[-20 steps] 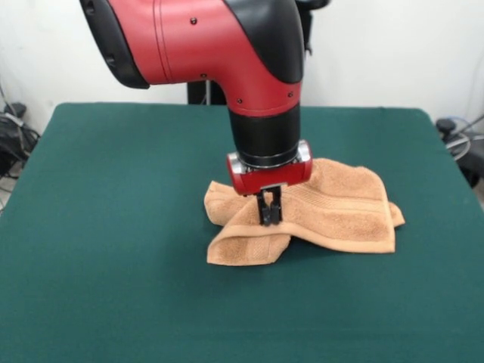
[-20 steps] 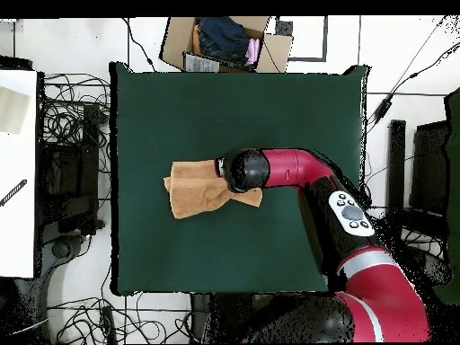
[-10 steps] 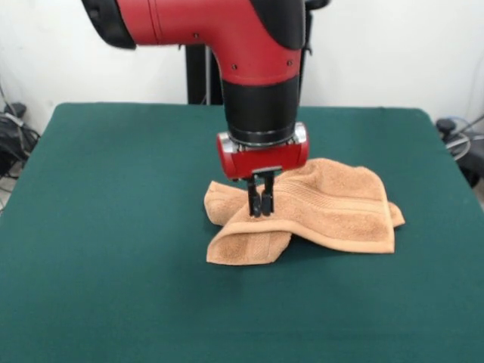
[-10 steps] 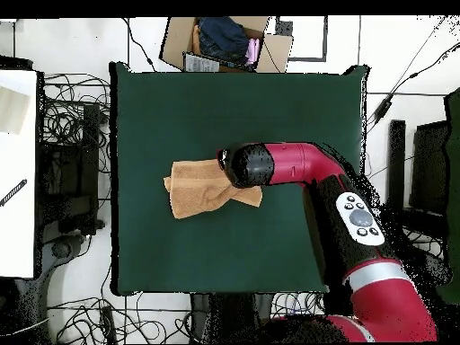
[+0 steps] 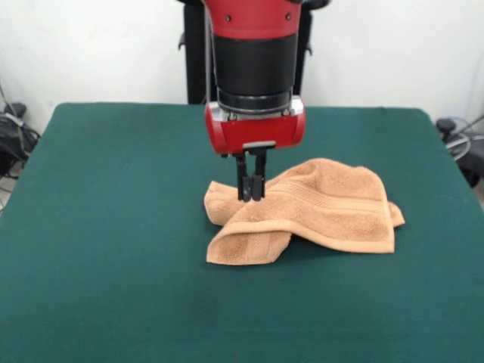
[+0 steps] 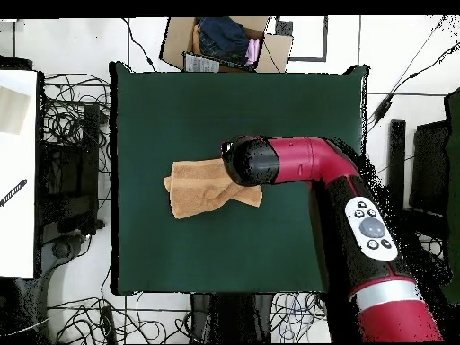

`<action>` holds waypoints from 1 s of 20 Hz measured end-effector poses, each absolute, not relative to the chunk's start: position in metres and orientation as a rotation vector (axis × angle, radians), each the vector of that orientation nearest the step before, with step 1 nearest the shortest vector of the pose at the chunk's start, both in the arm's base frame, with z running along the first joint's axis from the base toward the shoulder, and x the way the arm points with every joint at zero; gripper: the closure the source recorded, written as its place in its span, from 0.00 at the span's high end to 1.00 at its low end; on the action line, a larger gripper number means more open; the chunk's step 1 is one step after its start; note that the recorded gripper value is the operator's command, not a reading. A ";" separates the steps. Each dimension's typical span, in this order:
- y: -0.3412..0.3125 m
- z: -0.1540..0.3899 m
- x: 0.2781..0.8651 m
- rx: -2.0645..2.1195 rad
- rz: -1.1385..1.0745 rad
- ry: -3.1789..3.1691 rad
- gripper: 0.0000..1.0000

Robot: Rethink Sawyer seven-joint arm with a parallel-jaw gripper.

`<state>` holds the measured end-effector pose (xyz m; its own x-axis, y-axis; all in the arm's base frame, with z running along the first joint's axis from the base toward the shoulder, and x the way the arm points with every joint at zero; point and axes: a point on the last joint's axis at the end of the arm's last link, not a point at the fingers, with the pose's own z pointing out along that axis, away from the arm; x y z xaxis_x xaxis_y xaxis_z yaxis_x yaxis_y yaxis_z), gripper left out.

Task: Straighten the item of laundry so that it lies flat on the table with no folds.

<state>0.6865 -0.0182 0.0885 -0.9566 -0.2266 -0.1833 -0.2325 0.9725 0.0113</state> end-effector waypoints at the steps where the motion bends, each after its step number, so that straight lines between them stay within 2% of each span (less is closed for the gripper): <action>1: -0.018 0.091 0.686 -0.347 0.045 2.937 0.00; 20: -0.018 0.095 0.685 -0.352 0.038 2.933 0.00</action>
